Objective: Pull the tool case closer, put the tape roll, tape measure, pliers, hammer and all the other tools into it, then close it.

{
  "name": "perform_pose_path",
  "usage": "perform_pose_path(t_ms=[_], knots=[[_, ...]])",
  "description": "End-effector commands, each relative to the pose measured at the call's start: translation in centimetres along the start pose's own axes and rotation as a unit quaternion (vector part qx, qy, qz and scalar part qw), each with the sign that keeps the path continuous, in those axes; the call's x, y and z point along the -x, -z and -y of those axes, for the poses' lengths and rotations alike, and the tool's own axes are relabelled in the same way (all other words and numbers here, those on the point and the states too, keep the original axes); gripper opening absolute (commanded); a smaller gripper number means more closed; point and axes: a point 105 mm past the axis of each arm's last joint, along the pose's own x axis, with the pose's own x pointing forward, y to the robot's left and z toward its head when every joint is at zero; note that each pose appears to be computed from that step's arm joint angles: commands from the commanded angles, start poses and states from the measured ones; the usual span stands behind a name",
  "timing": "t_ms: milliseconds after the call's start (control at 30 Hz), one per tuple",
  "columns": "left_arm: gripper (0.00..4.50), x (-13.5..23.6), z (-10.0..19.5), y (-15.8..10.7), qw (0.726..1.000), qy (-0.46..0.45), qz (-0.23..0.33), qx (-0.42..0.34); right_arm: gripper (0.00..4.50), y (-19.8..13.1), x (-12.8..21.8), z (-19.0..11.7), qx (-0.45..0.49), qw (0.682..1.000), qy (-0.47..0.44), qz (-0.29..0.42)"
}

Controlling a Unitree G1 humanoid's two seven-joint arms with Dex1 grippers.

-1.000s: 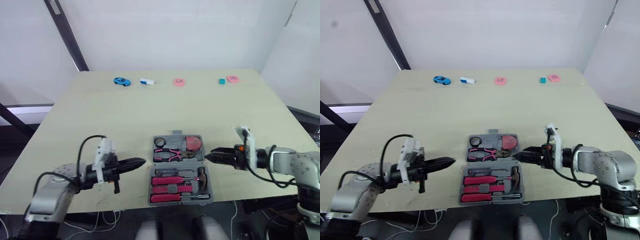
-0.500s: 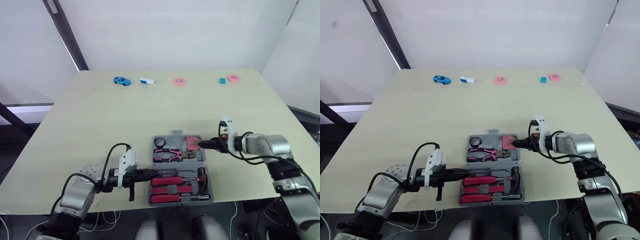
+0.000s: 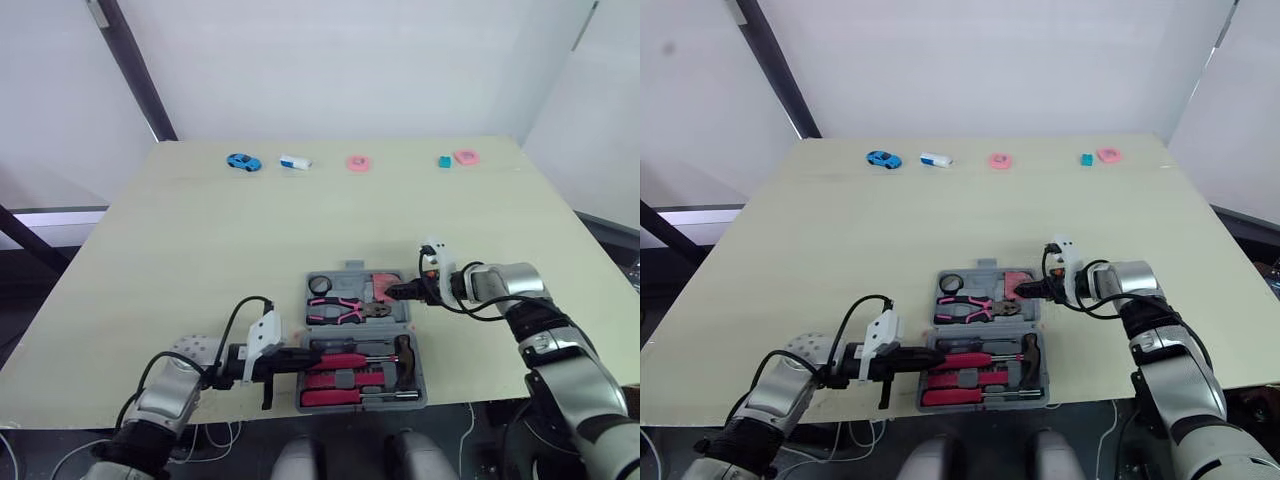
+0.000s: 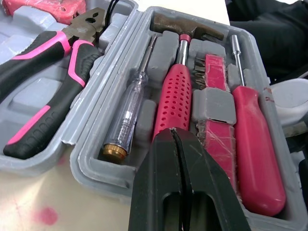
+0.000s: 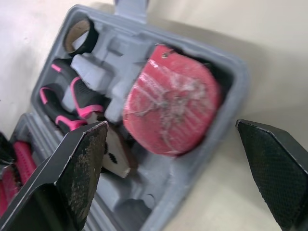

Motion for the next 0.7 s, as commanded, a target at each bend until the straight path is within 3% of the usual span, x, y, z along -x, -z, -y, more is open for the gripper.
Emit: perform_pose_path(t_ms=[33,700], knots=[[0.05,0.0,0.3,1.7,1.0,0.001,-0.028,0.014,4.5,-0.6,-0.4,-1.2,0.01,0.999,-0.031,0.001],[0.05,0.1,1.1,0.3,1.0,0.003,-0.022,0.002,4.5,-3.3,3.9,-5.2,-0.021,0.987,-0.135,0.084]])
